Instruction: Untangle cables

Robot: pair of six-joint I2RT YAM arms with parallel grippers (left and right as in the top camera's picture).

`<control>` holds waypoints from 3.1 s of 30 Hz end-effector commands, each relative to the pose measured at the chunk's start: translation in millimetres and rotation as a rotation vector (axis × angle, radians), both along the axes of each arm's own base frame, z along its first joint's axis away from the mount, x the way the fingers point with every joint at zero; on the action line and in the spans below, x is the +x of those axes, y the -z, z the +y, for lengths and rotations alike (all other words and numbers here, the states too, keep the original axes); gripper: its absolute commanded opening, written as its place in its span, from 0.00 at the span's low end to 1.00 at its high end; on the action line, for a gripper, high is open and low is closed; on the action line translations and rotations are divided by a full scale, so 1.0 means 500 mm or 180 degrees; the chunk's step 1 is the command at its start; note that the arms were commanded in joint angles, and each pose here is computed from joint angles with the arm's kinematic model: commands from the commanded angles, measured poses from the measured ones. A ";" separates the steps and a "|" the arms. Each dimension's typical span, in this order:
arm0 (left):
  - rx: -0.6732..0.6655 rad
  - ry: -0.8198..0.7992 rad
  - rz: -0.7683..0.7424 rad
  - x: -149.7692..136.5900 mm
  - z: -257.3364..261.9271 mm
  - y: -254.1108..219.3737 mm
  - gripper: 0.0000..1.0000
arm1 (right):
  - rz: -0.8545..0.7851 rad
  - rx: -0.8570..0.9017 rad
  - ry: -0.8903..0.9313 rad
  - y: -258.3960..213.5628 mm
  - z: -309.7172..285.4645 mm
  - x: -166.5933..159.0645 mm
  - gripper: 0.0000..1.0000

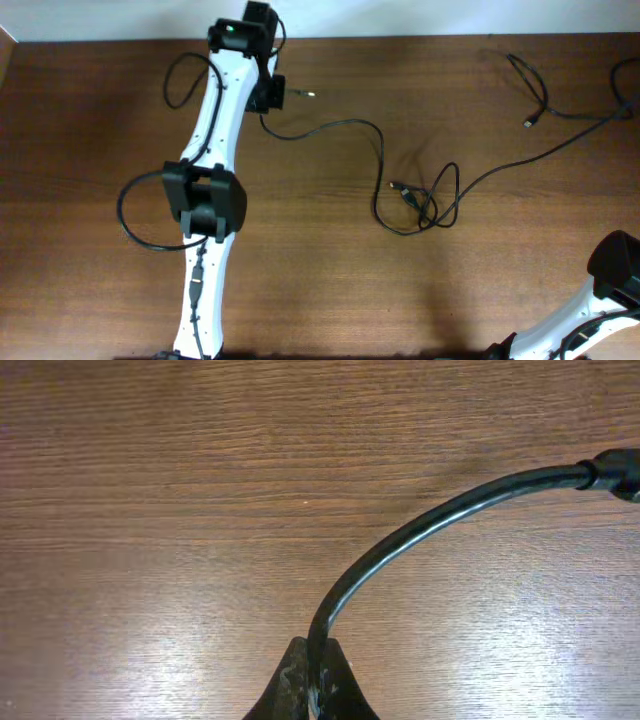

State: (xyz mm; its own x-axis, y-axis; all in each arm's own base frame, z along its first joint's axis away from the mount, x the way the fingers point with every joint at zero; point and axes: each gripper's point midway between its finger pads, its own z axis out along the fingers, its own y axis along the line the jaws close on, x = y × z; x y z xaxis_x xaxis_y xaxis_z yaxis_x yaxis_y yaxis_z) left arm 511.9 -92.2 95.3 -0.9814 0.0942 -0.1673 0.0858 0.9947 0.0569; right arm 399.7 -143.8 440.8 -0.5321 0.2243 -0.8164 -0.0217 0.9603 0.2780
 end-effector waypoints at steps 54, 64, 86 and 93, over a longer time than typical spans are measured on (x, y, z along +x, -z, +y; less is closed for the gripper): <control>-0.0446 0.4630 0.1493 -0.556 -0.610 0.237 0.84 | 0.0014 -0.0324 0.0031 0.006 -0.019 0.005 0.04; -0.0452 0.4491 0.1451 -0.551 -0.614 0.244 0.00 | 0.0032 -0.0313 0.0031 0.008 -0.018 0.004 0.04; -0.0047 0.1548 -0.0895 -0.075 -0.147 -0.301 0.00 | 0.0188 -0.0285 0.0017 0.041 -0.027 0.011 0.04; -0.0053 0.1633 -0.0856 -0.089 -0.171 -0.298 0.00 | 0.0326 -0.0161 0.1957 0.038 -0.343 -0.152 0.04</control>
